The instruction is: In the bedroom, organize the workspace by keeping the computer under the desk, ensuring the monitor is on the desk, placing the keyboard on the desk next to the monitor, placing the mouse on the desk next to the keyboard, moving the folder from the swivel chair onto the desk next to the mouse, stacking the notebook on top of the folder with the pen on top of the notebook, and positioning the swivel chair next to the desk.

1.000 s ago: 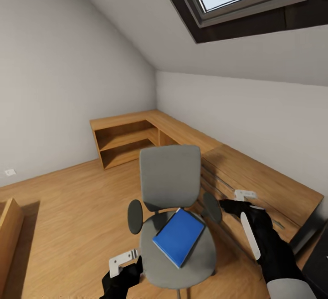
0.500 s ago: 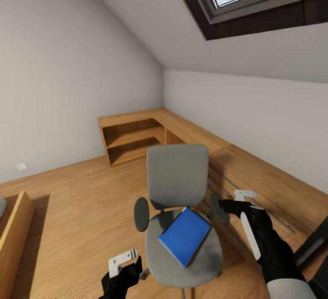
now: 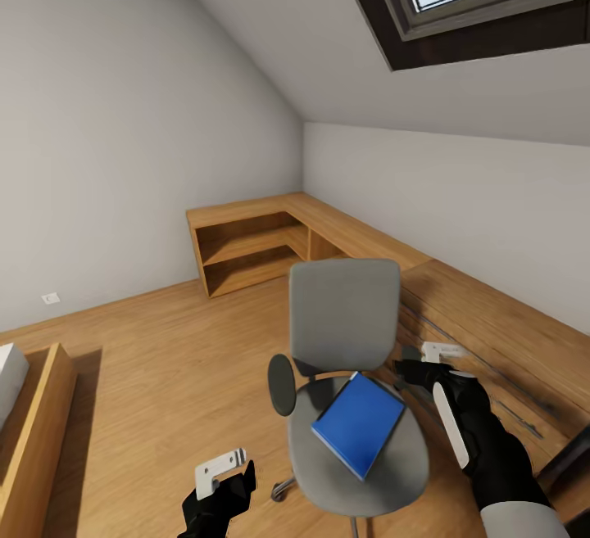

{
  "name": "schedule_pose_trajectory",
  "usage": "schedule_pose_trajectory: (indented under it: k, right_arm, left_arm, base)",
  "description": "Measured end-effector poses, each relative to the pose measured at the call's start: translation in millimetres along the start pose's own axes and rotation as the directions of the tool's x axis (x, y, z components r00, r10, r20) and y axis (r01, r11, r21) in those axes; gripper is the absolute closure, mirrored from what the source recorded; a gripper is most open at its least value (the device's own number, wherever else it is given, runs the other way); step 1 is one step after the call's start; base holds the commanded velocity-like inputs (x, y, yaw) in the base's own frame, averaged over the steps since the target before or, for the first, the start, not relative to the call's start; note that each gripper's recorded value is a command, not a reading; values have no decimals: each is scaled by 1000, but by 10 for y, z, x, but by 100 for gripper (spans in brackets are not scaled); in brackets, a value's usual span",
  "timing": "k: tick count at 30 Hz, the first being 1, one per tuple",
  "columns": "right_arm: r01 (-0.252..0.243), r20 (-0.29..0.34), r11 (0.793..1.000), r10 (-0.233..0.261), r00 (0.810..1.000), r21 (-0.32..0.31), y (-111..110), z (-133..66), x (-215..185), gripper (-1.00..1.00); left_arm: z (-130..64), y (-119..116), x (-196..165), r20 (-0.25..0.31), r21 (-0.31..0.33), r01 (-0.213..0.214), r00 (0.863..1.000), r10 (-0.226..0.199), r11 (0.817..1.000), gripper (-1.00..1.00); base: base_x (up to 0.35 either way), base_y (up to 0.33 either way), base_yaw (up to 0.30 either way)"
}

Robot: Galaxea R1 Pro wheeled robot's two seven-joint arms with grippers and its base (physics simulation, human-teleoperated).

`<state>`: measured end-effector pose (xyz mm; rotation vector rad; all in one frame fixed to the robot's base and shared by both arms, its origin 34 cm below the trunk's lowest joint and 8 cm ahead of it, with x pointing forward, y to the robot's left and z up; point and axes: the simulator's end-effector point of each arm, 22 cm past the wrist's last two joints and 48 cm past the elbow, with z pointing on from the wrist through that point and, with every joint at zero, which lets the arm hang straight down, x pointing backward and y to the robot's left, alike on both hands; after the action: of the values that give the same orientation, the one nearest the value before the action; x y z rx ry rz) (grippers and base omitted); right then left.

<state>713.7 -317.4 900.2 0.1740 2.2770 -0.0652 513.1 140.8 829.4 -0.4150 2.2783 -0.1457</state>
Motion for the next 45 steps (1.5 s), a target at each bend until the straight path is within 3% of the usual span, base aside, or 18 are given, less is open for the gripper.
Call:
schedule_pose_trajectory:
  k: [8, 11, 22, 26, 38, 42, 45]
  right_arm:
    - [1, -21, 1000, -1, 1000, -1, -4, 85, 155, -100]
    - [2, 19, 1000, -2, 1000, -3, 19, 193, 215, -100]
    - [63, 35, 998, -62, 997, -28, 236, 584, 1073, -100]
    - [68, 0, 997, -68, 998, -33, 292, 689, 1358, -100]
    - [101, -27, 993, -102, 994, -56, 492, 763, 1605, -100]
    - [83, -95, 995, -88, 992, -52, 541, 752, 1755, -100]
    - [78, -106, 995, -84, 991, -55, 584, 745, 1776, -100]
  left_arm:
    - [0, 6, 4, 0, -1, 0, 1000, 0, 1000, -100]
    - [-4, -11, -6, 4, 1, -2, 1000, 2, 1000, -100]
    - [-27, -40, -148, 56, 9, 31, 998, -32, 999, -100]
    - [-40, -44, -207, 74, 13, 40, 996, -41, 999, -100]
    - [-26, 42, -215, 76, 2, 34, 997, -34, 999, -100]
    - [-25, 105, -222, 77, -20, 37, 996, -35, 999, -100]
    - [-26, 117, -224, 78, -25, 38, 996, -36, 999, -100]
  base:
    - [173, 186, 0]
    - [52, 26, 0]
    - [9, 5, 0]
    - [11, 0, 0]
    - [149, 56, 0]
    - [101, 23, 0]
    - [221, 49, 0]
